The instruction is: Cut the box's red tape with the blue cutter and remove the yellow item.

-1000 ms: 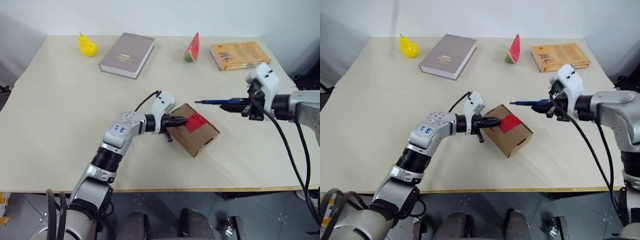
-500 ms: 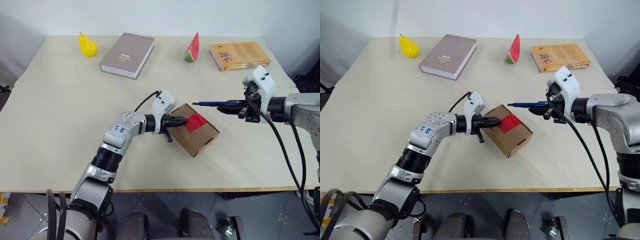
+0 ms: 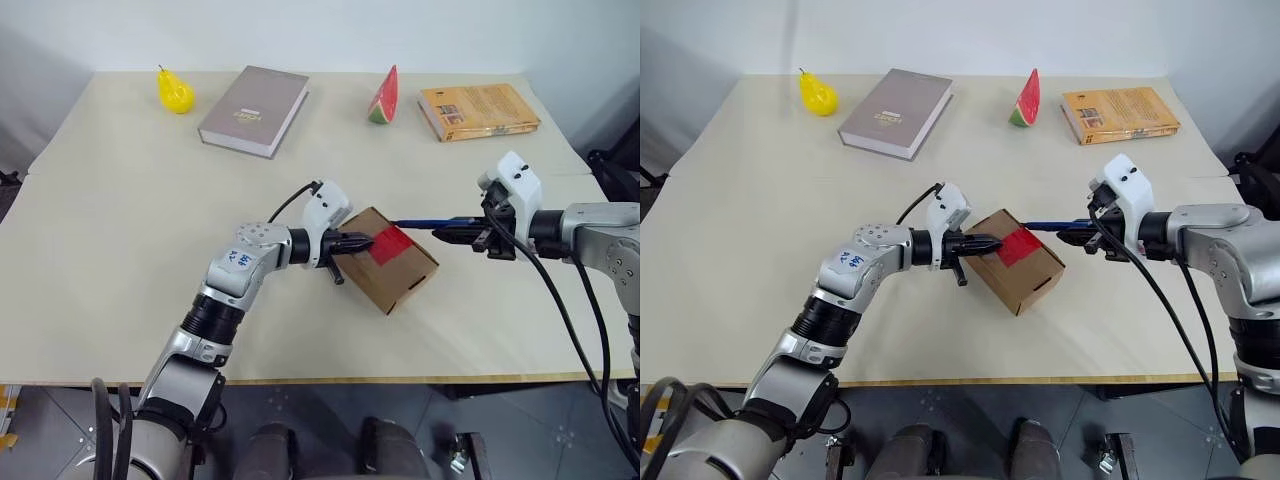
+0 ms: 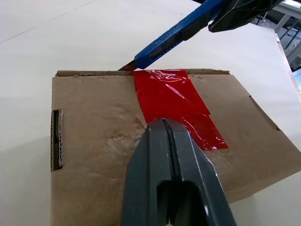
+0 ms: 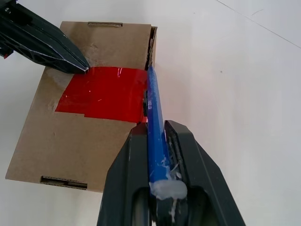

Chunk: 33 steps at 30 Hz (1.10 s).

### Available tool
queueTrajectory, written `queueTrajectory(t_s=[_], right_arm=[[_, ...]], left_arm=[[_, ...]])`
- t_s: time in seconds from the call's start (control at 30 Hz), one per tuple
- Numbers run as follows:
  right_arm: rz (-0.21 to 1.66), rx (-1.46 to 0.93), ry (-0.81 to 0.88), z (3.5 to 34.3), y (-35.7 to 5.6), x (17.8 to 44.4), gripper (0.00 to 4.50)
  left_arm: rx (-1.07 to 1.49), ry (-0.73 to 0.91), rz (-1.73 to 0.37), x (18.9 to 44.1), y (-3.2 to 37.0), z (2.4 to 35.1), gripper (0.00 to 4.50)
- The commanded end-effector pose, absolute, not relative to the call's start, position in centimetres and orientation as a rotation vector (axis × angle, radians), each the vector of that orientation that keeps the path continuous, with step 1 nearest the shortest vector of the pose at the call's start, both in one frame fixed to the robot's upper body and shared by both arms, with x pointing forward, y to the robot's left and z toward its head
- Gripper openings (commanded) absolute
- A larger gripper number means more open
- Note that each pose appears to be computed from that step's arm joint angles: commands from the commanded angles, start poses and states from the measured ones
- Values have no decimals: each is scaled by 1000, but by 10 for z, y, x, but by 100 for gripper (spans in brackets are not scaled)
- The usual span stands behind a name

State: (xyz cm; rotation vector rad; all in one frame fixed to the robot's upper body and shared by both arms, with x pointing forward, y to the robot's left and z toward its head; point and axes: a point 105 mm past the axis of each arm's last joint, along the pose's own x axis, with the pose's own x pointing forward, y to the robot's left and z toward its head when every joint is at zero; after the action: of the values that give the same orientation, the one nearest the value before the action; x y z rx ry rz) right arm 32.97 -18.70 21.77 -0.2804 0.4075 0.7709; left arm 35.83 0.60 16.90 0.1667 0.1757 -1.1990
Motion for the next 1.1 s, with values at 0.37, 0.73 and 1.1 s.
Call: queueTrajectory(t_s=[0.37,0.73,1.1], right_arm=[[785,-279,272,261,-178,332,15],[783,-286,353,233,-180,325,15],[777,-292,392,230,-183,324,15]], left_arm=[[179,189,-1201,355,4,162,0],[187,191,-1201,355,5,163,0],[230,202,-1191,357,7,159,0]])
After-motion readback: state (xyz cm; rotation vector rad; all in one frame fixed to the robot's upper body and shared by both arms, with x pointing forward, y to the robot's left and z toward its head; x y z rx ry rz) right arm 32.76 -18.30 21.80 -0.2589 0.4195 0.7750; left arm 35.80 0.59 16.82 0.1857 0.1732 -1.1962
